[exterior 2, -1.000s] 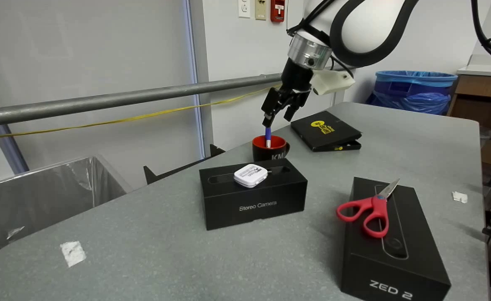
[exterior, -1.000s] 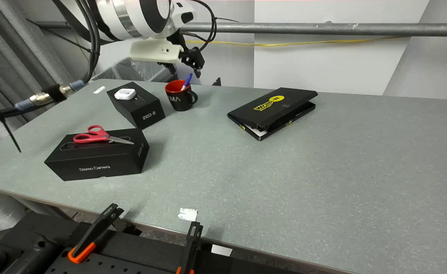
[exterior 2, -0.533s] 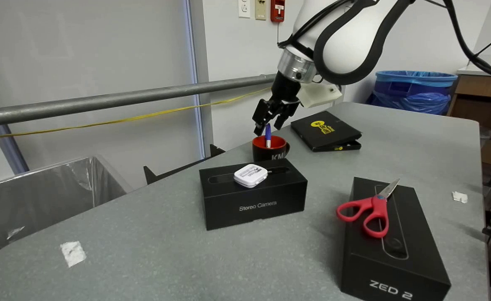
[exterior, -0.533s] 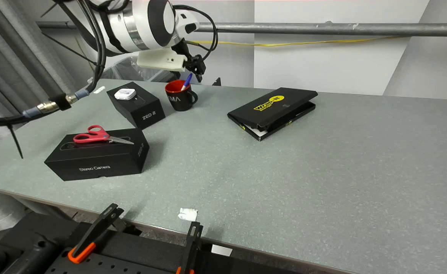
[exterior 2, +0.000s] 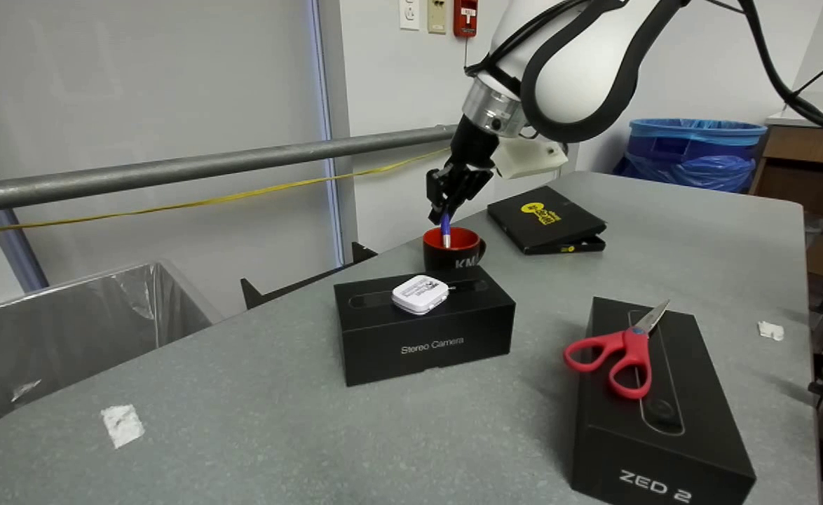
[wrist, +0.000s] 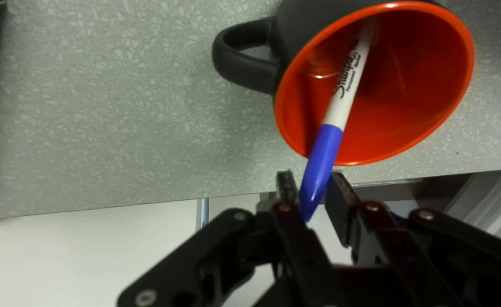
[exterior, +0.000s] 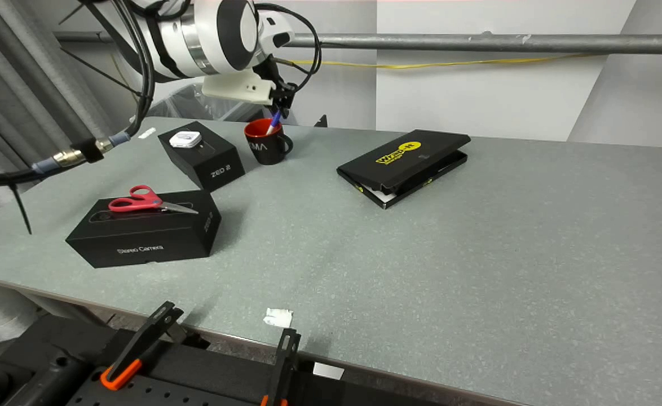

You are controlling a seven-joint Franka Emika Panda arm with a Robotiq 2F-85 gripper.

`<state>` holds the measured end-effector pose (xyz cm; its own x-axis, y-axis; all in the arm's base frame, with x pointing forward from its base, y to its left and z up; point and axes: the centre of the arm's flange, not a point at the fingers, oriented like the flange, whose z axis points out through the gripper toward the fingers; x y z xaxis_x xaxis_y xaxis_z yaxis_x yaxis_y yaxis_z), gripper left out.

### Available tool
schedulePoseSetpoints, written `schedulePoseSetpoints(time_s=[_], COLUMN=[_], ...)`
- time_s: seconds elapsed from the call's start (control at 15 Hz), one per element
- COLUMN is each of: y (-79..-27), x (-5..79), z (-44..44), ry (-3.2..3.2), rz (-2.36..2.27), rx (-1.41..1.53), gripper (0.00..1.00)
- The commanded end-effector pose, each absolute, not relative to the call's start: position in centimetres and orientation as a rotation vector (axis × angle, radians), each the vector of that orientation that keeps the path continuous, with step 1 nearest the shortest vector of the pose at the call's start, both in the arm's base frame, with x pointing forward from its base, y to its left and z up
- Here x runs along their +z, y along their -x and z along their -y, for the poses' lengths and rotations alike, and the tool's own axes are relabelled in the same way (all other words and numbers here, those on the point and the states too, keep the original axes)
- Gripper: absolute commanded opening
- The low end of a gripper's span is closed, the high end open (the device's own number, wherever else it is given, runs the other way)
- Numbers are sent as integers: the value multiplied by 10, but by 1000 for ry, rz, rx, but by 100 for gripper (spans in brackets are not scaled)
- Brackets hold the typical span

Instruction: Pick up the pen from the black mug cup and put it on the table.

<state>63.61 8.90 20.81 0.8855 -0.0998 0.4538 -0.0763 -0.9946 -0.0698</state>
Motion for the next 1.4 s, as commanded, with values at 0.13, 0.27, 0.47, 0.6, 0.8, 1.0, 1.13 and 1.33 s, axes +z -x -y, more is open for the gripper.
schedulePoseSetpoints(time_s=[0.13,0.27,0.47,0.6,0.8,1.0,1.13,1.33], y=[-629,-624,-612,-601,-588,-584,-589,-594], x=[227,241,282,314,331,302,263,211], z=[-84,-85,-83,-72,-43,-6,8,6], ry=[2935,2923,2922,2945,3046,3193,3274,3313], rz=[-176,-192,-187,-172,-184,-219,-226,-207], rx=[-790,-800,-837,-846,-736,-508,-375,-236], gripper=[3,3,3,3,3,3,3,3])
